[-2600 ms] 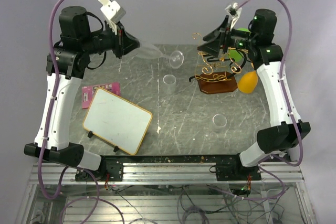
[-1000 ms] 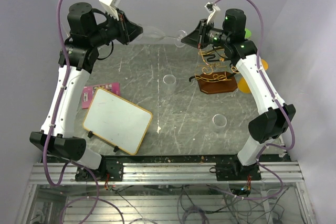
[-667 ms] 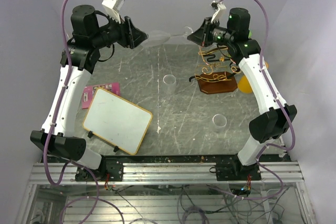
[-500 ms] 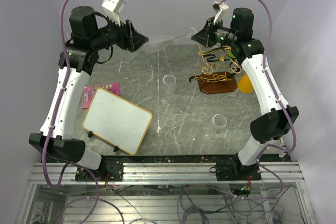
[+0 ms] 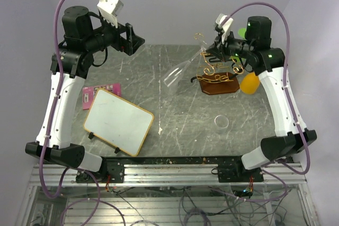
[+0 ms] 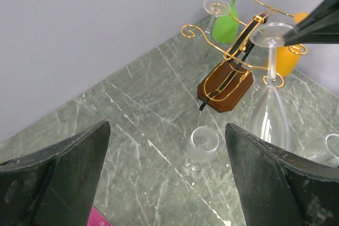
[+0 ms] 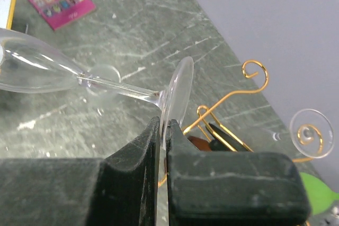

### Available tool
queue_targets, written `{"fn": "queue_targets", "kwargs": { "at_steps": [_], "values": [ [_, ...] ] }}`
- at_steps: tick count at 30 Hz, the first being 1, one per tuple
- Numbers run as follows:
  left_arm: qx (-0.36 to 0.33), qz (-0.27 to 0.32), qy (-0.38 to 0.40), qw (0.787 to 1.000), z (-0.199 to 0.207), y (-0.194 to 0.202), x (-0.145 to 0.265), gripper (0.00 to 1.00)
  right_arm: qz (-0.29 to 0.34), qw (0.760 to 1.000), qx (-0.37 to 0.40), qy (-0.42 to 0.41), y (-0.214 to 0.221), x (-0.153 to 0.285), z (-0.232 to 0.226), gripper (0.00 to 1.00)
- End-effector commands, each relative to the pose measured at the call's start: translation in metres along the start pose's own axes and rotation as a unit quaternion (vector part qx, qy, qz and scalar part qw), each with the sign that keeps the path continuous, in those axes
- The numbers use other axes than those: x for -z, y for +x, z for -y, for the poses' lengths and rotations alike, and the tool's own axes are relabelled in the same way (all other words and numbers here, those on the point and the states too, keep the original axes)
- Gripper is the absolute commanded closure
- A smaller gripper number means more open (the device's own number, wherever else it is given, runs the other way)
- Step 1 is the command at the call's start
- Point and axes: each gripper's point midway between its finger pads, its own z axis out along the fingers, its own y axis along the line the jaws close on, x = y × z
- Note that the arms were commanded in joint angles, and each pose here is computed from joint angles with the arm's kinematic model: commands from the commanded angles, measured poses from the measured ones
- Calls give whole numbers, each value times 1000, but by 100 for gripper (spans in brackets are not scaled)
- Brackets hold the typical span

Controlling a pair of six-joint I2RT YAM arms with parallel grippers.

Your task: Place the wine glass upside down on the wine glass rack

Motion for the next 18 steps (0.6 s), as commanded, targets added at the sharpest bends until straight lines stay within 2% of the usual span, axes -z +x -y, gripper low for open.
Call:
{"fn": "queue_targets", "kwargs": {
  "at_steps": [1,8,18],
  "values": [
    [-5,4,-15,1000,-6,-6,5,0,-27,994,100,-31,8,29,-19,100],
    [4,-1,-2,1000,-7,4,-7,3,-73,986,147,-13,22,62,-24,100],
    [3,-10,0,1000,-10,10,-13,4,-173,960,206,73,50,102,4,100]
  ]
}}
